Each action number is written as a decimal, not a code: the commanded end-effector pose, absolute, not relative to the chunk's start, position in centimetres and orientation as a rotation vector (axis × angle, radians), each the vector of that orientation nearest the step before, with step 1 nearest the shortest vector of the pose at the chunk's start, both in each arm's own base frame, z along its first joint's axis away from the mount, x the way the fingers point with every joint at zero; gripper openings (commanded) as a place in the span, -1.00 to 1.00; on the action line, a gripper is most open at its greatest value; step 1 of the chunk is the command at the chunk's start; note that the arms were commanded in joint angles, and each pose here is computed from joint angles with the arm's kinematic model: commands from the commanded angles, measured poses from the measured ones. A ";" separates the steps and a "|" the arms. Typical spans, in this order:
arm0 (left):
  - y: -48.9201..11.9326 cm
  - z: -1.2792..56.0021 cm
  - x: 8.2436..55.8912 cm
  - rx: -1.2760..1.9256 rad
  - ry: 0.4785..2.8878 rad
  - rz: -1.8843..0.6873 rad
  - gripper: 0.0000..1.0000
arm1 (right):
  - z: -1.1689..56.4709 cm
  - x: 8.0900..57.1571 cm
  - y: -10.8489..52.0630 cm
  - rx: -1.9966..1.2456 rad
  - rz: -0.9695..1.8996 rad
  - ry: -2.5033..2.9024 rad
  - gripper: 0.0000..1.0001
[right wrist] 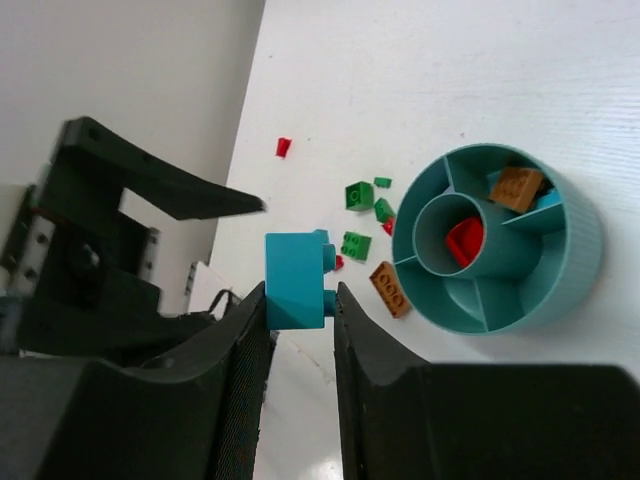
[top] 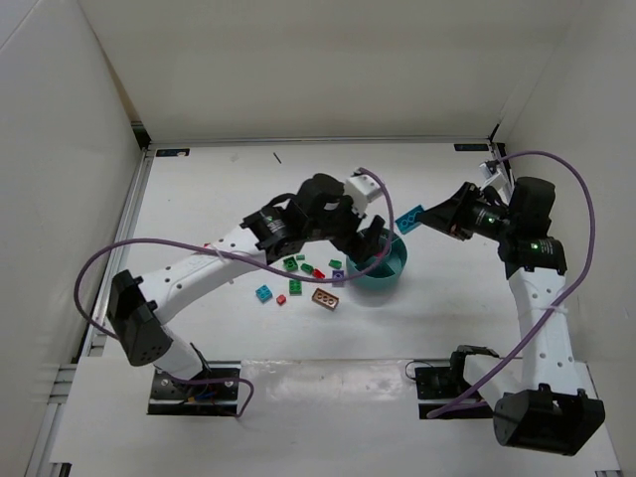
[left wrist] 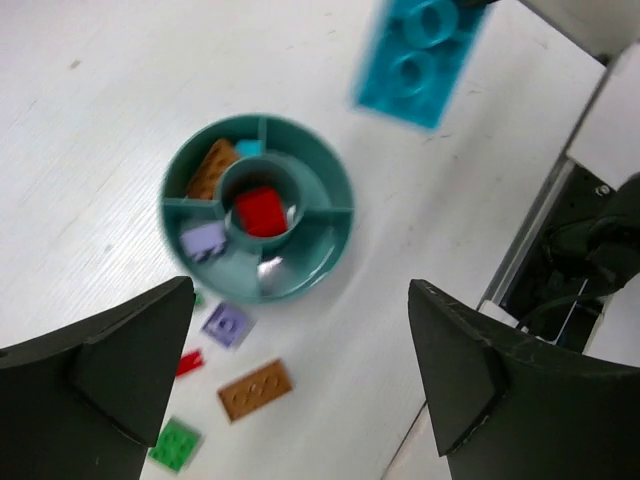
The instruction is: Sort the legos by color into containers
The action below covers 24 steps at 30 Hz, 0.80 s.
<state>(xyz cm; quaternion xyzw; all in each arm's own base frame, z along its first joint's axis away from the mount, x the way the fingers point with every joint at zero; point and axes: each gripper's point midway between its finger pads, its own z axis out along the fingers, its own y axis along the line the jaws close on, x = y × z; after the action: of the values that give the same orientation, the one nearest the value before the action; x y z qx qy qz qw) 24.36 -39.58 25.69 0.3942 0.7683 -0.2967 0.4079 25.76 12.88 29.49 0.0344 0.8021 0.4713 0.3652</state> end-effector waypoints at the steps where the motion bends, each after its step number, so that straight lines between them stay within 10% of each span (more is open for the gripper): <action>1: -35.3 29.7 24.7 0.811 1.936 -0.805 0.97 | 30.5 25.8 12.1 0.030 1.120 2.033 -1.00; 24: -24.7 23.8 28.6 0.317 2.337 -0.663 1.00 | 19.1 30.0 9.5 0.217 0.236 2.318 -1.00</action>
<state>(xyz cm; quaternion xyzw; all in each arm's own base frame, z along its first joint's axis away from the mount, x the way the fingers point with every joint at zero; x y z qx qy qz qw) 29.06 -25.77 24.11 0.1385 0.8883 -0.2606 0.3519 28.80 10.53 18.70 0.0664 0.9201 0.1312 0.3629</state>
